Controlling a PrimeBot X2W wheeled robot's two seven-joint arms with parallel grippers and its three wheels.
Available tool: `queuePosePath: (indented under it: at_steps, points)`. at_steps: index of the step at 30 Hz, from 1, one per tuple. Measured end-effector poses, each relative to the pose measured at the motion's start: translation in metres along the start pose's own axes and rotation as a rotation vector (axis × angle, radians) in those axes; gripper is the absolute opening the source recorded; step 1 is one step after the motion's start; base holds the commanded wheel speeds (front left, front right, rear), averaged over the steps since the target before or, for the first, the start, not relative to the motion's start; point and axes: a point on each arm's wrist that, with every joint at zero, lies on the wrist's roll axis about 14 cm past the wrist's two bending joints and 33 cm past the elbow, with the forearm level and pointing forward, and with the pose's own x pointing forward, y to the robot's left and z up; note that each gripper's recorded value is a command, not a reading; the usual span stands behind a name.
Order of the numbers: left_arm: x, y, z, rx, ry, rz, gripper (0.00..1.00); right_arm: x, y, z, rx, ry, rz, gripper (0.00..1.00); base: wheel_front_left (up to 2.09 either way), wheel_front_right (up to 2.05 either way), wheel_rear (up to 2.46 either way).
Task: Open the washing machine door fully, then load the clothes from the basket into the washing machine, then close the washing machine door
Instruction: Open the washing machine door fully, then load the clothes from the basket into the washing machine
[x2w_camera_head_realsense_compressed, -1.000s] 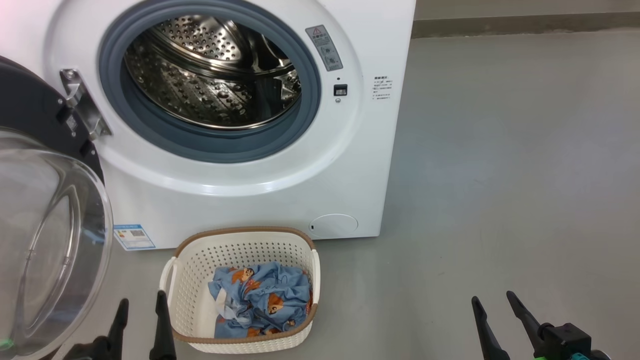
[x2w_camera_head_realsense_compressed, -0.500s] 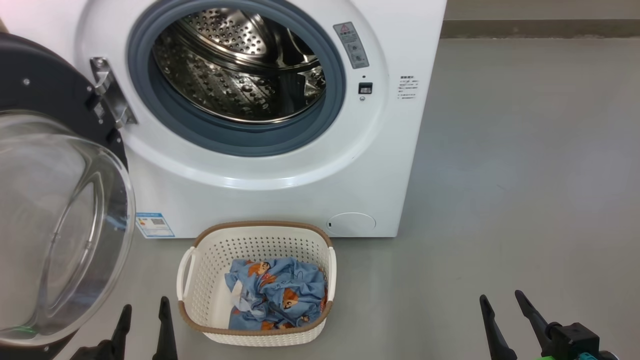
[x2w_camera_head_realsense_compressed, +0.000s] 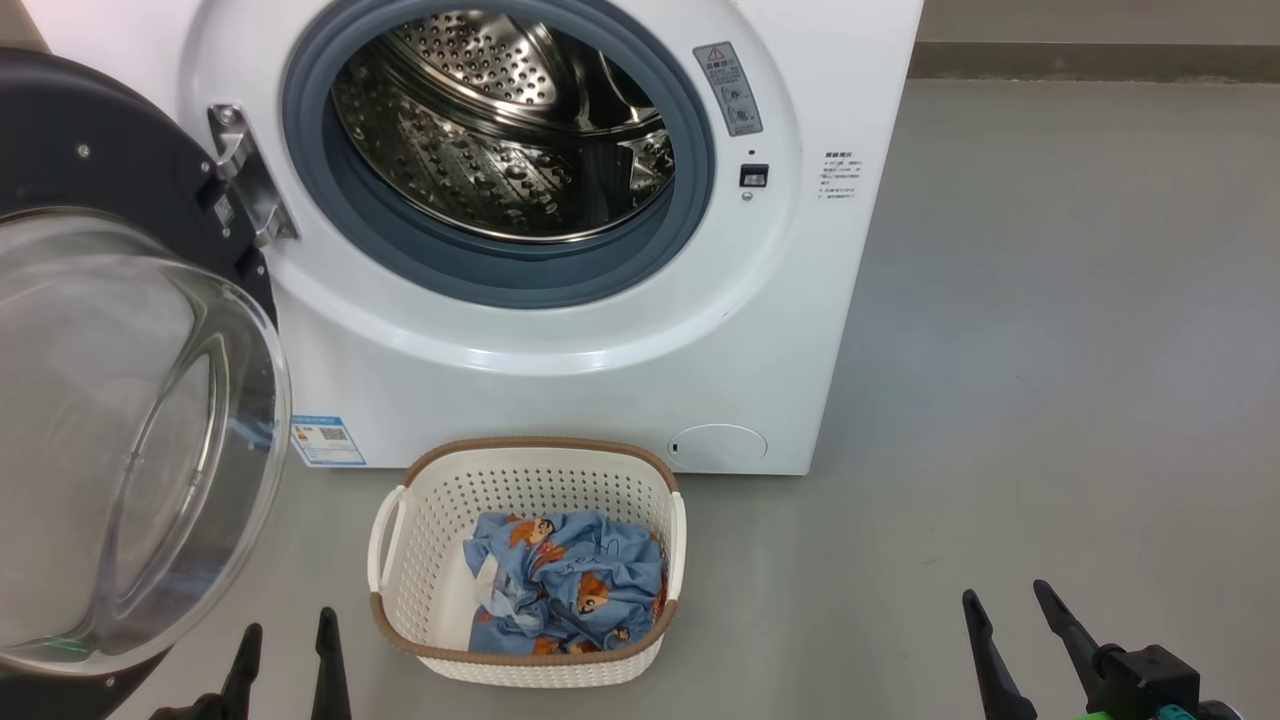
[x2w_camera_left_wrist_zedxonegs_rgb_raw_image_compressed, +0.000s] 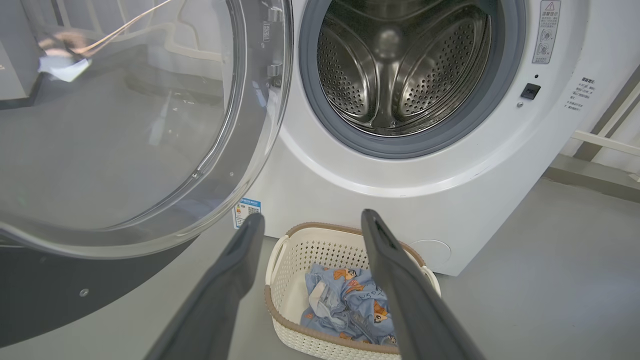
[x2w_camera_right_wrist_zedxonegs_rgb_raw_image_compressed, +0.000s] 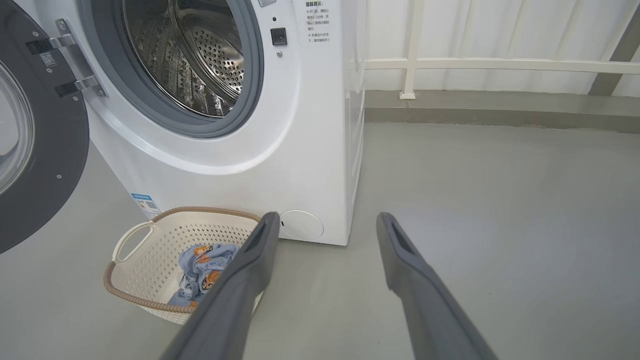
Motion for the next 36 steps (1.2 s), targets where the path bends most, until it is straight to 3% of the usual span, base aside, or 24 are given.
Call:
queuePosePath:
  at_steps: [36]
  points:
    - [-0.0026,-0.0033,0.0004,0.003,-0.002,-0.009,1.00,0.0029,-0.0040,0.0040,-0.011,-0.011,-0.010,1.00,0.00,0.00,0.00]
